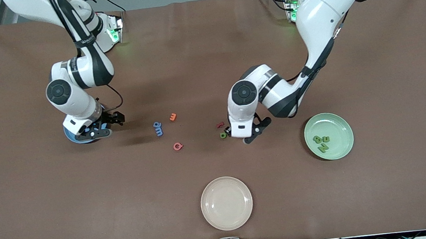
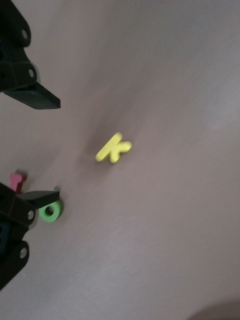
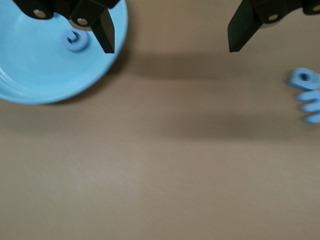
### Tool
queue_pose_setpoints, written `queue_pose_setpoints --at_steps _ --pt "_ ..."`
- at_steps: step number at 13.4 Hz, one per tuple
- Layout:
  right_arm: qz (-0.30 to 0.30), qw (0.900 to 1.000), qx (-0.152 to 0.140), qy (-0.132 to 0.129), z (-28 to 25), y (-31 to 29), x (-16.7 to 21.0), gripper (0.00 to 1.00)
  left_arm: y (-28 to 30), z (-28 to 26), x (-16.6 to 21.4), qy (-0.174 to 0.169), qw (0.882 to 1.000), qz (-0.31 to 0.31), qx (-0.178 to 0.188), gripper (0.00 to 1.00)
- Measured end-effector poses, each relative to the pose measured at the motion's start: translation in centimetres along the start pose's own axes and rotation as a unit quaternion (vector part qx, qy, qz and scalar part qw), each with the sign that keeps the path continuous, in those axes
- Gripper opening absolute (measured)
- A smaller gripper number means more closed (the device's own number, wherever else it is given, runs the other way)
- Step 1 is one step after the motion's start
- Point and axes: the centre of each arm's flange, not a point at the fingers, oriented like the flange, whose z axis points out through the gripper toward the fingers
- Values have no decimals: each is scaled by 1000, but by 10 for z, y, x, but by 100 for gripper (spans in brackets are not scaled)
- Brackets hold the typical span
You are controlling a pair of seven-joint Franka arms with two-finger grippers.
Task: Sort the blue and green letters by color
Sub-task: 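Grasp the blue m with the right gripper while the left gripper grasps green b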
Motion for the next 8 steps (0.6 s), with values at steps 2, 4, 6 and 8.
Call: queue_pose_setpoints --at_steps 2,4,6,8 --pt "-23 1000 -4 10 -3 -26 12 100 8 18 -9 3 1000 -1 -4 70" --pt "-41 999 -7 12 1 -49 23 100 15 31 -18 13 1000 -20 -11 66" --pt "-49 999 -5 12 7 -69 32 100 27 36 -26 24 999 -45 -19 63" --pt "-49 999 8 10 15 -90 39 100 36 38 -32 27 997 -62 -26 61"
